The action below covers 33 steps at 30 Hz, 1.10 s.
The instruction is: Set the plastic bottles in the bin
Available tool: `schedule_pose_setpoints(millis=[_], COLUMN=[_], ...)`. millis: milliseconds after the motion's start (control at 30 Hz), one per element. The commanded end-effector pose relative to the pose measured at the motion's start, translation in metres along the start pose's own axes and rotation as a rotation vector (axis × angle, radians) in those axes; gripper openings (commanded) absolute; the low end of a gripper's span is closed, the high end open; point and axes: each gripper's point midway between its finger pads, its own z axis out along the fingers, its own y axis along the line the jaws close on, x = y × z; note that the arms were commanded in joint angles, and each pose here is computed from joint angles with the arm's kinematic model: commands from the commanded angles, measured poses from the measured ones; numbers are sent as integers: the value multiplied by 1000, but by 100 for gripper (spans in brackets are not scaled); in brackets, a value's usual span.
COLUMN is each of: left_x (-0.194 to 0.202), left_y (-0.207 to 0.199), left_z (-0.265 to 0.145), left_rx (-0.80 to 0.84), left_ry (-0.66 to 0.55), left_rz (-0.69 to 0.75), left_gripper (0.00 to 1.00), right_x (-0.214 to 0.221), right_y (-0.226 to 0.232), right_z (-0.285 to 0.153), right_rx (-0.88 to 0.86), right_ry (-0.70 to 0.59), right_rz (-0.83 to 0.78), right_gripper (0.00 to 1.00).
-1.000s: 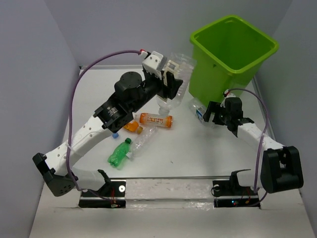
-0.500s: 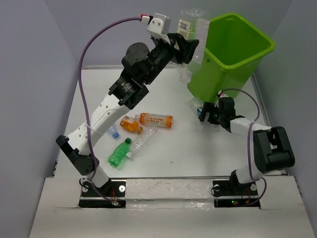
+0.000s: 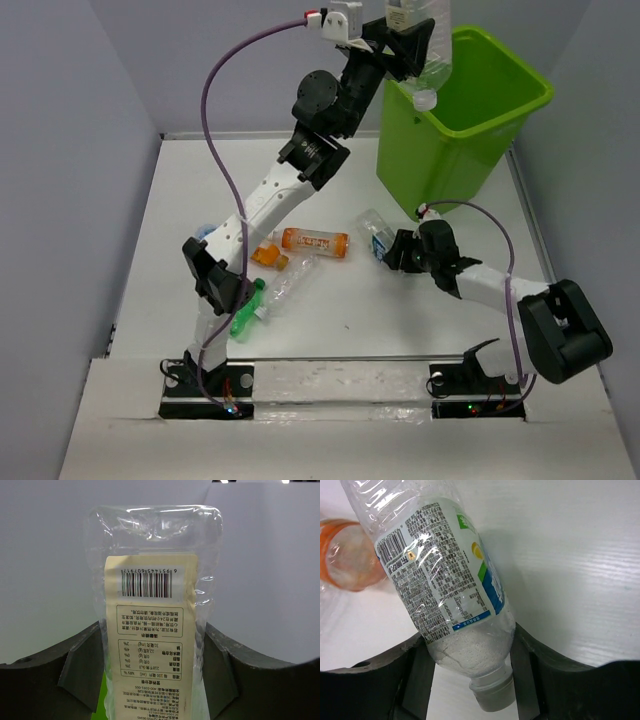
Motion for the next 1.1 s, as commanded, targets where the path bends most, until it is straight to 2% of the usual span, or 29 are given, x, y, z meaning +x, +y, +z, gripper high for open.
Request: schedule_pose_setpoints(millis=[0, 67, 100, 200, 233, 300, 367, 433, 600, 633, 700, 733, 767, 833, 867, 900, 933, 967, 1000, 1033, 1067], left_x=[-51, -39, -14, -8, 8, 24, 44, 57, 40, 10, 1, -41, -37, -56, -93, -82, -114, -119, -95, -125, -124], left_y=[-4, 3, 15, 24, 31, 36, 40, 39, 23, 11, 4, -11, -11, -20, -34, -30, -38, -37, -27, -32, -29], left_z=[16, 21, 25, 28, 30, 31, 32, 34, 34, 32, 28, 21, 18, 8, -4, -8, -20, -26, -31, -48, -57], left_rx=[13, 12, -15, -25, -25, -19, -8, 4, 53, 76, 86, 118, 117, 139, 165, 156, 157, 143, 117, 110, 94], left_ry=[-277, -339, -334, -403, -409, -405, -382, -341, -286, -307, -266, -302, -256, -237, -264, -211, -235, -217, -134, -158, -134], left_rz=[-92, -115, -111, -126, -136, -159, -170, -146, -53, -23, 21, 35, 70, 98, 104, 123, 120, 121, 117, 110, 105], left_gripper=[22, 27, 27, 27, 30, 45, 87, 99, 99, 99, 99, 99, 99, 99, 99, 99, 99, 99, 99, 99, 99], right_x=[-6, -2, 0, -1, 2, -1, -7, -11, -35, -41, -58, -65, -82, -94, -99, -105, -117, -123, -133, -151, -163], right_y=[24, 36, 43, 60, 65, 72, 79, 87, 104, 108, 122, 126, 134, 138, 142, 146, 152, 156, 156, 161, 162], right_z=[-25, -39, -45, -67, -73, -83, -95, -103, -116, -119, -132, -136, -147, -156, -160, -165, -173, -179, -184, -200, -208], right_rx=[-86, -142, -171, -244, -261, -295, -330, -360, -404, -414, -451, -457, -473, -474, -480, -490, -502, -511, -496, -495, -480], right_ry=[-82, -89, -89, -116, -112, -128, -148, -157, -193, -203, -241, -260, -303, -325, -334, -346, -367, -382, -411, -462, -500], right_rz=[19, 20, 13, -2, -12, -13, -7, -17, -56, -59, -75, -86, -103, -117, -125, -138, -140, -144, -148, -153, -156], right_gripper=[29, 28, 28, 28, 28, 27, 25, 24, 24, 23, 23, 23, 23, 23, 22, 22, 22, 22, 22, 22, 21])
